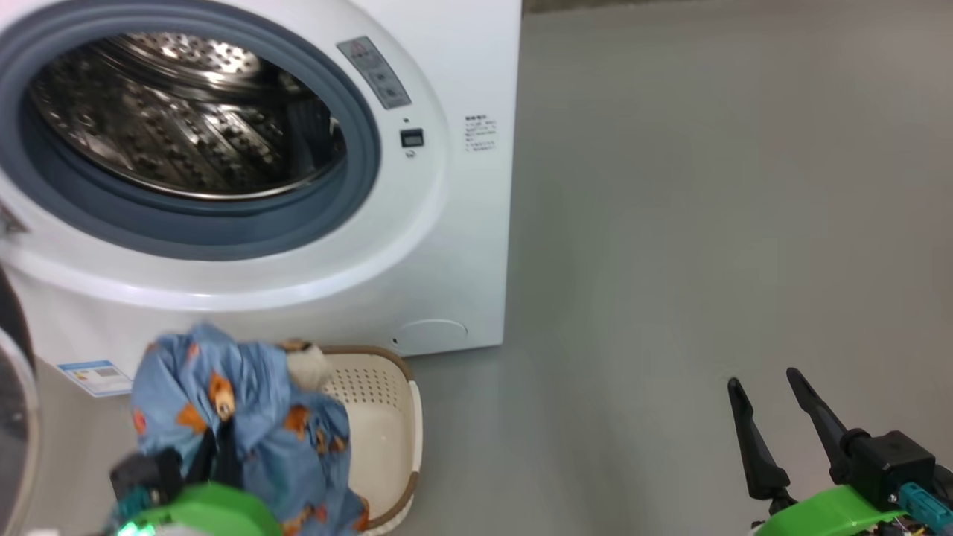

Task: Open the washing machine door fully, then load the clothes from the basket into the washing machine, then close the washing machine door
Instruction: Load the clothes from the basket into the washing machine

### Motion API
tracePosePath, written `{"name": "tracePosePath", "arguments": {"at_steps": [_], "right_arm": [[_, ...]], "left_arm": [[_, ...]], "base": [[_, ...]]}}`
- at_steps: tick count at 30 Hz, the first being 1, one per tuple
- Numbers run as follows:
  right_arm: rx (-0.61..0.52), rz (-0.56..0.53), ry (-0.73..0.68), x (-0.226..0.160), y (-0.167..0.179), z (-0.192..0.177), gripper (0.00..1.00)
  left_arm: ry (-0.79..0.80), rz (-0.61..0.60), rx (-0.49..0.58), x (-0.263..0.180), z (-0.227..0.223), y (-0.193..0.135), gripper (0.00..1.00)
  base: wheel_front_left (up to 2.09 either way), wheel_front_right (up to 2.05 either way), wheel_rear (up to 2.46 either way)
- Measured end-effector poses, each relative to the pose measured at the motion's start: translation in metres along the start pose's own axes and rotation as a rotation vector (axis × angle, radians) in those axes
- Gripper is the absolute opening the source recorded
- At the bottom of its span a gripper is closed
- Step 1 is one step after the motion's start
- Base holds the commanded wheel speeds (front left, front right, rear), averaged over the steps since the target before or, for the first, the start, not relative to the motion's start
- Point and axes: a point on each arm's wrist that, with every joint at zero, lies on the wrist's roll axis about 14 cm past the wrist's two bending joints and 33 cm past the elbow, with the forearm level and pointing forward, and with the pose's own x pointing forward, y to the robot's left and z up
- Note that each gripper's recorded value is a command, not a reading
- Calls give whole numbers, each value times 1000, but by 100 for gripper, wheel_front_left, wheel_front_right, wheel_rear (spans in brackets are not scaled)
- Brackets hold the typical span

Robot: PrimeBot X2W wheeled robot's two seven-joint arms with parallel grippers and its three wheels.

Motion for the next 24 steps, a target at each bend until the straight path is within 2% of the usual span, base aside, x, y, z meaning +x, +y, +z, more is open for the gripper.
{"name": "tracePosePath", "arguments": {"at_steps": [7,17,24], "right_arm": [[27,-37,-5,10,-10,-4,100],[67,-119,48,23,-32,-37,100],[110,-158,82,31,-41,-59,100]], "left_arm": [[39,-21,53,49,15,0,0],[73,-91,129,143,45,-20,0],[89,-103,141,197,63,-24,0]], "base": [[0,0,0],[0,0,0],[0,0,0]]}}
